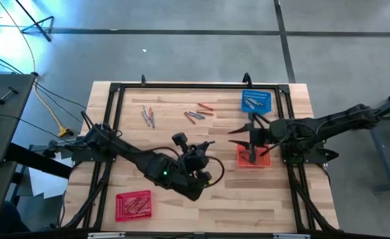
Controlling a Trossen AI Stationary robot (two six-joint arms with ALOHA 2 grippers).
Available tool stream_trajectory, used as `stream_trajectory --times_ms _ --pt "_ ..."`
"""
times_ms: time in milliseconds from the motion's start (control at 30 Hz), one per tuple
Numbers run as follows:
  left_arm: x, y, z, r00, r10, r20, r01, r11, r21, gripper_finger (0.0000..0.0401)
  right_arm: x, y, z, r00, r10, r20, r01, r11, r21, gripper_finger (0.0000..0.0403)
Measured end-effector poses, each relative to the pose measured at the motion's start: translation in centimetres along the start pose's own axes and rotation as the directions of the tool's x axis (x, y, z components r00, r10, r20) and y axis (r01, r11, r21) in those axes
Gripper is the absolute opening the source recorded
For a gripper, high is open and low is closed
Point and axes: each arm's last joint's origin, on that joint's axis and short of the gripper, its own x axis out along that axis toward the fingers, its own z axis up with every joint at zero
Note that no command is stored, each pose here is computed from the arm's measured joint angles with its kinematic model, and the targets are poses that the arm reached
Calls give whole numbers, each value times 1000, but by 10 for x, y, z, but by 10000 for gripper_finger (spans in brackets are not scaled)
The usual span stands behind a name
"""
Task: Sort crayons
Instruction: Put the blue crayon into the orange bin
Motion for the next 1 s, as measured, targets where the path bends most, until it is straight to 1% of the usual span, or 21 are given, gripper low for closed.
stream_trajectory --times_ms 100,167,267,367,467,533,600,800,900,1000 --pt "-6 -6 -10 999 35 19 -34 999 -31 0 4 2 0 999 44 11 -43 998 -40 117" --pt "-9 -12 -17 998 60 33 -59 998 -28 0 4 3 3 994 91 52 -87 993 -76 117" --pt "-13 -16 -23 997 67 46 -65 997 -34 0 5 4 6 972 203 121 -184 971 -155 117" --pt "-11 -20 -32 994 95 50 -93 995 -41 0 8 -2 8 945 272 180 -243 955 -171 117" --pt "-11 -22 -37 991 116 63 -113 992 -57 0 16 -9 7 944 262 198 -240 962 -131 117" --pt "-14 -23 -37 992 111 67 -107 992 -65 0 22 -13 6 946 247 212 -233 968 -91 117" --pt "-15 -24 -38 992 108 69 -103 992 -72 0 29 -15 6 940 247 235 -235 969 -76 117" --pt "-15 -24 -37 991 111 70 -106 992 -75 0 43 -14 7 929 239 283 -225 971 -80 117" --pt "-12 -23 -36 991 116 67 -111 990 -84 0 48 -12 9 906 268 328 -259 963 -71 117" --pt "-11 -23 -36 991 116 66 -110 990 -91 0 53 -12 10 895 263 360 -258 964 -63 117"
